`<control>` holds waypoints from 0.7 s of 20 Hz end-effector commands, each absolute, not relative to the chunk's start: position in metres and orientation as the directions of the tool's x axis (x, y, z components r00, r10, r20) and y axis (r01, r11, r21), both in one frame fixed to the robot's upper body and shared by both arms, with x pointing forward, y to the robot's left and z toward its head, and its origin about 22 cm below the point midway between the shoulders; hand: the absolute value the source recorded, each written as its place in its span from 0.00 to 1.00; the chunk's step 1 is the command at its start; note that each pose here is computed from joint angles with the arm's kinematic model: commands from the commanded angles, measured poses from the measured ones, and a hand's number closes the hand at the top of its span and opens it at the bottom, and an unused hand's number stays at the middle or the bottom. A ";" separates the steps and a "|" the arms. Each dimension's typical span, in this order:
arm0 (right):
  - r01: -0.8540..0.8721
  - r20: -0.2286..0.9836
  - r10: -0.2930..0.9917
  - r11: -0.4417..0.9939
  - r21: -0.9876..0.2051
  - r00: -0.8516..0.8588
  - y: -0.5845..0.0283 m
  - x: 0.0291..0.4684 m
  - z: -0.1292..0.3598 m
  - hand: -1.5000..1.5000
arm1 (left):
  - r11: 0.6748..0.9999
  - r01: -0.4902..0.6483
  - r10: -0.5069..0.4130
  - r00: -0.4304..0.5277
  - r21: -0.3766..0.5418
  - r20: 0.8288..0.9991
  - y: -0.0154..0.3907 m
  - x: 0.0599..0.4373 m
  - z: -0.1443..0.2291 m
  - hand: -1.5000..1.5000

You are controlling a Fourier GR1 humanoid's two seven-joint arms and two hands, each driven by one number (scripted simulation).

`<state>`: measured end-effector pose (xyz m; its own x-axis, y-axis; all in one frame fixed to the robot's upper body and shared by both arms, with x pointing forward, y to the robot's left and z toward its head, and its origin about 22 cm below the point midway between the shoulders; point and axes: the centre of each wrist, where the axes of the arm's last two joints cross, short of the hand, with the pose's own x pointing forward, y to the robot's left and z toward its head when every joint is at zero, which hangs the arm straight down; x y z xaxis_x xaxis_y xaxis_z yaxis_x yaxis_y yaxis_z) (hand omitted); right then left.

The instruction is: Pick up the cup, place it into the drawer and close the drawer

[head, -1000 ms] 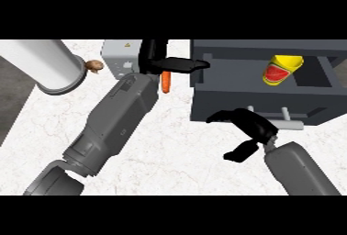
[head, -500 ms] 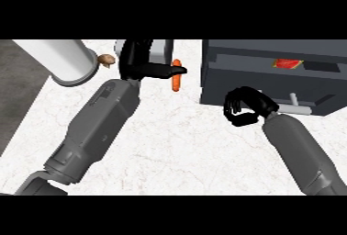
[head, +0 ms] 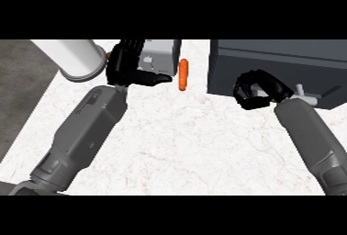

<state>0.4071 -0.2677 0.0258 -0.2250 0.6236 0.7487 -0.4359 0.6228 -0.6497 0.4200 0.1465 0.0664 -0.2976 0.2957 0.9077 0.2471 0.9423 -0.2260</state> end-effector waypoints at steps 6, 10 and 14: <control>-0.234 0.740 0.634 0.702 -0.672 -0.226 -0.308 0.437 0.107 1.00 | 0.936 0.278 0.296 -0.294 -0.215 0.909 0.163 0.416 0.063 0.00; -0.228 0.745 0.624 0.709 -0.667 -0.237 -0.310 0.438 0.116 1.00 | 0.930 0.285 0.312 -0.280 -0.232 0.908 0.164 0.411 0.055 0.00; -0.230 0.759 0.604 0.725 -0.650 -0.243 -0.318 0.437 0.123 1.00 | 0.922 0.303 0.326 -0.267 -0.242 0.907 0.164 0.409 0.053 0.00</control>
